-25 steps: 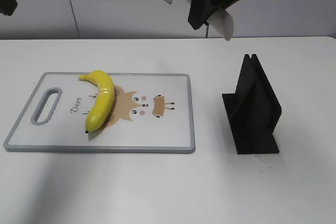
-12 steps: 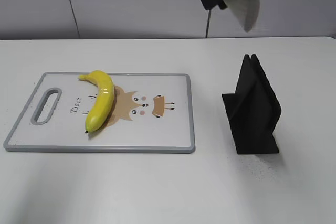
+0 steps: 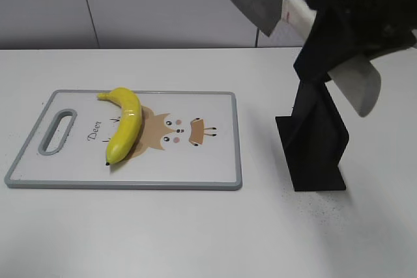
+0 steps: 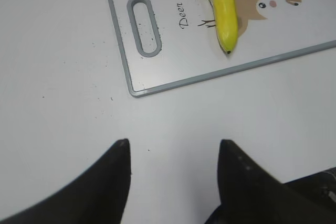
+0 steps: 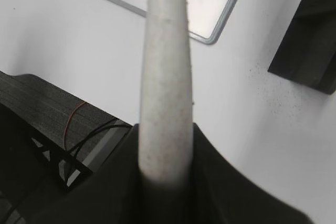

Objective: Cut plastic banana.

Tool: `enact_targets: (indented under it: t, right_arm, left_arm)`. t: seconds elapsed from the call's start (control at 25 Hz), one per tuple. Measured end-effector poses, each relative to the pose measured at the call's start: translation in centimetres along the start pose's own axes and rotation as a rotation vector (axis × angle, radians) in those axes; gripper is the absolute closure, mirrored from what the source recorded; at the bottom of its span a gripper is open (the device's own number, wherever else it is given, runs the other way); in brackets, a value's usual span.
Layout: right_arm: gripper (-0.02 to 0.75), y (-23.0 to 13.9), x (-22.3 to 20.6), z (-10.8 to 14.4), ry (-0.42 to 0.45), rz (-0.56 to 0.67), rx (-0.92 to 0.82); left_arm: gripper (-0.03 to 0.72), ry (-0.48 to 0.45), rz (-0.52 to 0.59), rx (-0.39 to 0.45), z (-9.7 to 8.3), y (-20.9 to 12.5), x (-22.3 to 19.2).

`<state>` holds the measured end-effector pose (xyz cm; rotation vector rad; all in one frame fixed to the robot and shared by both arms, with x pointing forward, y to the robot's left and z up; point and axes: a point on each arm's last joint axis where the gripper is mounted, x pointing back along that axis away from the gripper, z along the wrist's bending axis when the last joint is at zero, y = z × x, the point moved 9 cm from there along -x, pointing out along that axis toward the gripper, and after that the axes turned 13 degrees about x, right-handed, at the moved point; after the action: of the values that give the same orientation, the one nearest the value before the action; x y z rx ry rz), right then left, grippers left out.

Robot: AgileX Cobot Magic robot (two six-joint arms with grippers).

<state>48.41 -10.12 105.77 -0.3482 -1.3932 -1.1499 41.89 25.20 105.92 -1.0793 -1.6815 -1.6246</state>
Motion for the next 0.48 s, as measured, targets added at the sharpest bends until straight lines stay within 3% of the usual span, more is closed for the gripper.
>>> enact_targets:
  t: [0.48]
  right_arm:
    - [0.558,-4.4,-2.0,-0.8,-0.017,0.077,-0.069]
  left_arm:
    - [0.189,-0.008,-0.067,-0.001,1.3,-9.1,-1.5]
